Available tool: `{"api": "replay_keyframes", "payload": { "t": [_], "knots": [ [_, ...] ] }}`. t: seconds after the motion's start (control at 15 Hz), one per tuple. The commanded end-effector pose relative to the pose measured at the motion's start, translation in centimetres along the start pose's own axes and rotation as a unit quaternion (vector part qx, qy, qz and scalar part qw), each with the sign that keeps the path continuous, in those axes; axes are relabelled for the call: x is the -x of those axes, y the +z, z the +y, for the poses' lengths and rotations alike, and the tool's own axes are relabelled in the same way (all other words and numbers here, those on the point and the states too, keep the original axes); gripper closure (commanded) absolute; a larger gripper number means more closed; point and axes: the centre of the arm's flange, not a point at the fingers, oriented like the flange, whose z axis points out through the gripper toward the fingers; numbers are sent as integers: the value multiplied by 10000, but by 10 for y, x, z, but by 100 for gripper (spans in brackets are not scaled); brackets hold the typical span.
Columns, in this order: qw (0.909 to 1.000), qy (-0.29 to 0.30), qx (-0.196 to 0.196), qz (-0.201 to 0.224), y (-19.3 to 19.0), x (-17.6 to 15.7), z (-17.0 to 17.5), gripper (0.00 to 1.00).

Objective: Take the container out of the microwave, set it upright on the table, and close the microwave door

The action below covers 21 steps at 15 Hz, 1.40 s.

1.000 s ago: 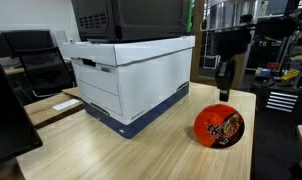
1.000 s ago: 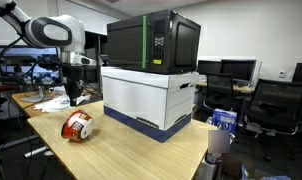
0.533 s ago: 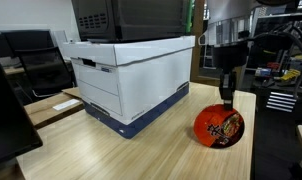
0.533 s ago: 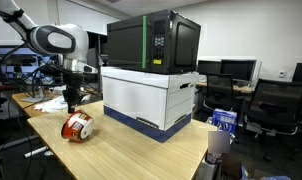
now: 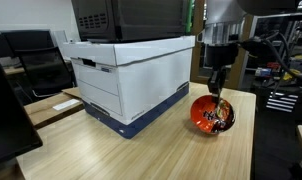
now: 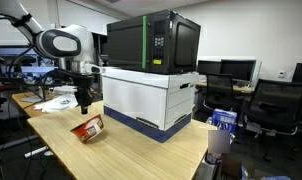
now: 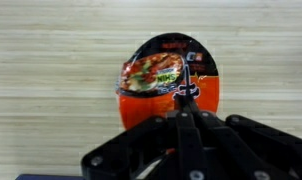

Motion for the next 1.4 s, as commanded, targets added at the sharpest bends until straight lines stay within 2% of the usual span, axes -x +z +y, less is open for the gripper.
{"api": "replay_keyframes", "payload": {
  "t": [0.0,0.07,0.13,0.2,0.27,0.47,0.73,0.87,0.93,1.07,1.33],
  "knots": [
    [9992,305,209,120,-2,-7,22,98],
    [9991,330,249,24,-6,-5,25,98],
    [9990,359,257,-24,-13,-2,24,72],
    [9987,418,286,-22,-18,0,22,71],
    [9986,438,295,-17,-27,2,17,65],
    [9999,-71,72,-36,-49,4,1,46],
    [9996,-183,106,195,-78,3,-20,19],
    [9992,73,79,386,-82,7,-26,4],
    [9985,289,64,460,-83,9,-29,0],
    [9968,643,33,470,-83,11,-32,0],
    [9968,705,52,362,-81,15,-42,0]
  ]
}}
